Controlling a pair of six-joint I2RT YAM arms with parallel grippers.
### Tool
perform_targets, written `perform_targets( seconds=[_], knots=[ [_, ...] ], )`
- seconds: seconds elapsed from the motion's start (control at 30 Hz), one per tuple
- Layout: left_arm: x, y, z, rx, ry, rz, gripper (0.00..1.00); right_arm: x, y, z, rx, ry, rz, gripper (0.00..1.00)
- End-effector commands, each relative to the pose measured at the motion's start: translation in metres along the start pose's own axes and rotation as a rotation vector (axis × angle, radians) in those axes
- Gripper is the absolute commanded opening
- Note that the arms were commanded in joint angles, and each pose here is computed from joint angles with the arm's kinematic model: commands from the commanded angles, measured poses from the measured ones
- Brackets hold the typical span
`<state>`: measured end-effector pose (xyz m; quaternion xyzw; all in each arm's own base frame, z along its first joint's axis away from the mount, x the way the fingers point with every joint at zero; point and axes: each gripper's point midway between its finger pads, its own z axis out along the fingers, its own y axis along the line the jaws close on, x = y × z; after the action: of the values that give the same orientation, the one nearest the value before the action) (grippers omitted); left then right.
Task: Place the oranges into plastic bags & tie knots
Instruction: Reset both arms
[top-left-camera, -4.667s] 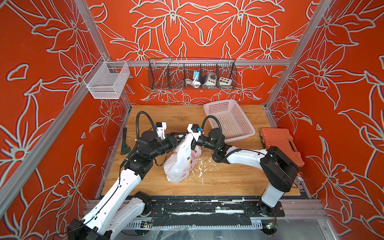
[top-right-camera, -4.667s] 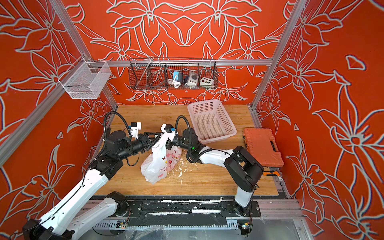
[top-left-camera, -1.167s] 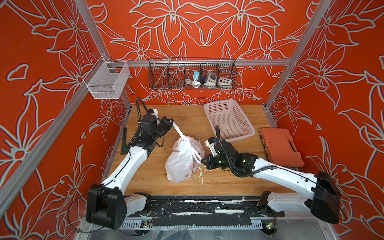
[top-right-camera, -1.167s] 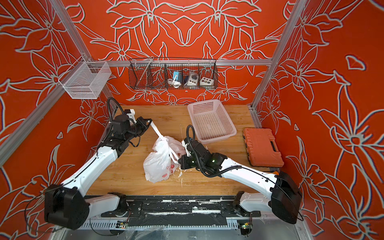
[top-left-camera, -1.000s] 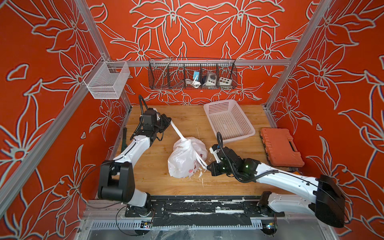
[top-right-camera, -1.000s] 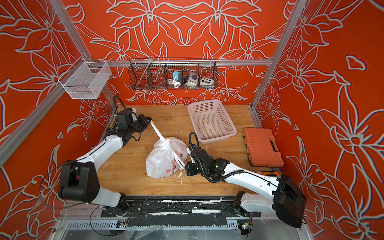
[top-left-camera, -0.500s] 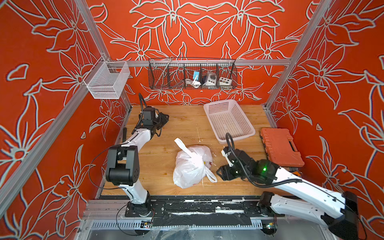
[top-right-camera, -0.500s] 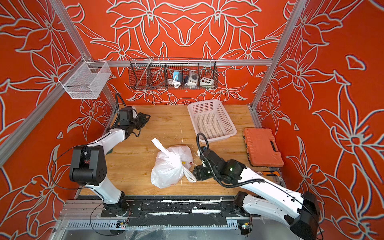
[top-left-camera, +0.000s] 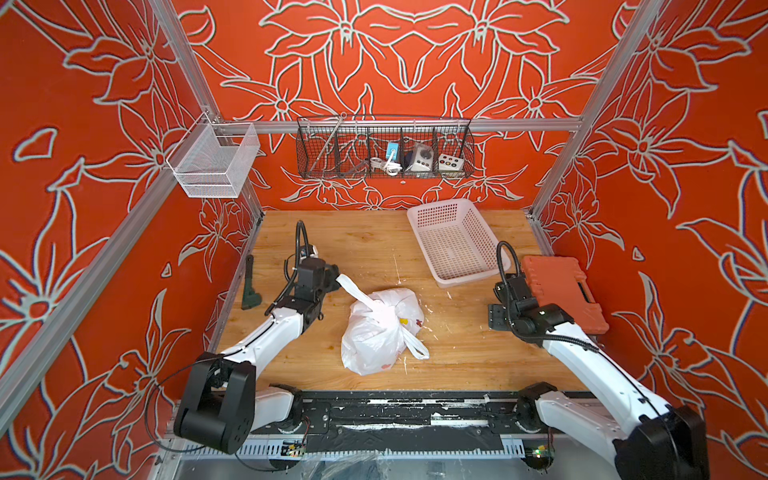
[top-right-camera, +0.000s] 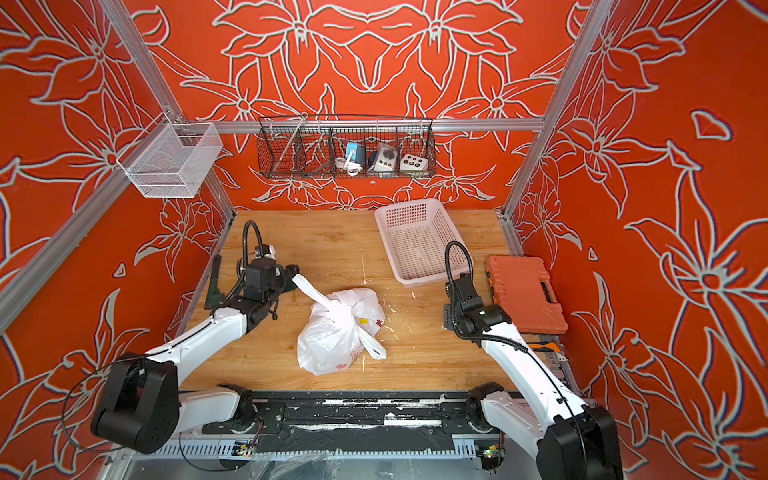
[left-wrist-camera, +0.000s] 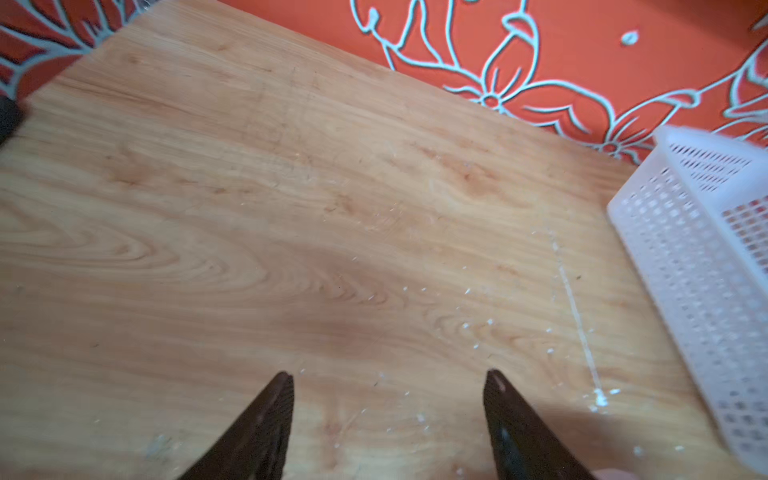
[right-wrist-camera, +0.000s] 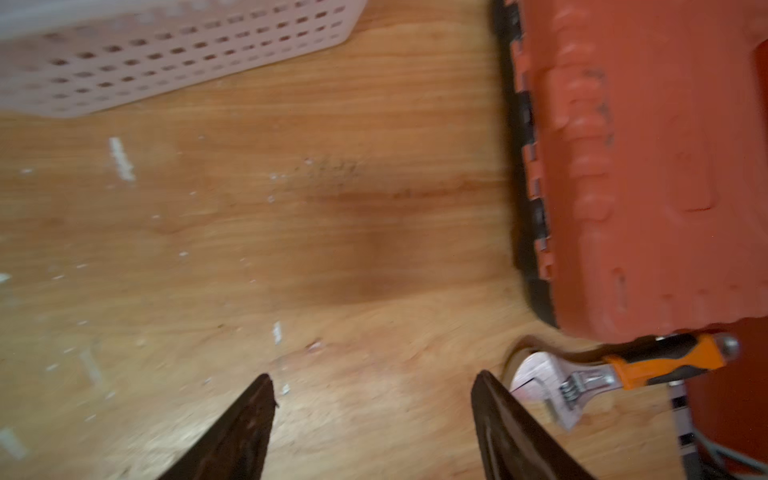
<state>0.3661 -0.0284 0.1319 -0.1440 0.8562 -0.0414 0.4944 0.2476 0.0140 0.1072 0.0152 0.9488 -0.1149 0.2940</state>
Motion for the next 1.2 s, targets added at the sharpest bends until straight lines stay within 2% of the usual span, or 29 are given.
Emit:
perform_targets(
  seconds=[0.0,0.1,0.17,0.2,0.23,0.3,0.33,0.37,0.43,0.57,0.63,0.67,0.73,0.8,0.87,0.93,1.0,1.07,1.13,1.17],
  knots=[
    [-0.022,0.014,-0.016,-0.039,-0.217,0.152,0.69,-0.073,-0.039,-0.019,0.243,-0.338,-0.004,0.83],
    [-0.014,0.018,-0.031,0.000,-0.335,0.189,0.74,-0.089,-0.042,-0.007,0.295,-0.475,-0.071,0.95],
    [-0.013,0.015,-0.036,0.054,-0.395,0.175,0.76,-0.091,-0.042,0.006,0.241,-0.567,0.007,0.98],
    [-0.007,0.012,-0.029,0.056,-0.345,0.204,0.75,-0.094,-0.037,0.010,0.172,-0.633,0.045,0.98],
    [-0.005,0.012,-0.025,0.053,-0.341,0.226,0.75,-0.097,-0.031,0.011,0.107,-0.695,0.064,0.98],
    [0.003,0.011,-0.018,0.059,-0.326,0.263,0.74,-0.106,-0.017,0.014,0.034,-0.783,0.004,0.99],
    [0.007,0.011,-0.016,0.061,-0.327,0.280,0.74,-0.110,-0.019,0.019,0.048,-0.755,0.016,0.98],
    [0.009,0.011,-0.015,0.066,-0.342,0.290,0.73,-0.110,-0.014,0.026,0.015,-0.697,-0.006,0.97],
    [0.008,0.007,-0.012,0.077,-0.335,0.327,0.72,-0.104,-0.005,0.038,-0.054,-0.667,-0.035,0.94],
    [0.012,0.026,-0.019,0.050,-0.408,0.267,0.74,-0.074,0.000,0.053,-0.060,-0.773,-0.023,0.96],
    [0.018,0.031,-0.018,0.065,-0.409,0.245,0.74,-0.084,0.000,0.053,-0.040,-0.839,-0.011,0.97],
    [0.013,0.029,-0.019,0.072,-0.433,0.248,0.74,-0.087,0.000,0.052,-0.032,-0.826,-0.013,0.97],
    [0.017,0.029,-0.009,0.081,-0.364,0.245,0.74,-0.085,-0.002,0.069,-0.033,-0.657,-0.015,0.95],
    [0.015,0.032,-0.010,0.080,-0.381,0.230,0.77,-0.100,-0.013,0.082,0.021,-0.647,0.037,0.98],
    [0.014,0.033,-0.008,0.078,-0.370,0.224,0.79,-0.090,-0.015,0.082,0.014,-0.582,0.040,0.98],
    [0.015,0.033,-0.007,0.078,-0.361,0.226,0.98,-0.096,-0.015,0.078,0.025,-0.653,0.042,0.98],
    [0.014,0.033,-0.008,0.078,-0.373,0.224,0.98,-0.092,-0.014,0.081,0.017,-0.593,0.034,0.98],
    [0.014,0.033,-0.008,0.078,-0.368,0.226,0.98,-0.095,-0.013,0.079,0.020,-0.644,0.033,0.98],
    [0.015,0.033,-0.008,0.078,-0.366,0.225,0.98,-0.096,-0.013,0.092,-0.054,-0.552,0.045,0.99],
    [0.014,0.033,-0.008,0.079,-0.369,0.225,0.98,-0.096,-0.014,0.090,-0.067,-0.560,0.051,0.98]
  ],
)
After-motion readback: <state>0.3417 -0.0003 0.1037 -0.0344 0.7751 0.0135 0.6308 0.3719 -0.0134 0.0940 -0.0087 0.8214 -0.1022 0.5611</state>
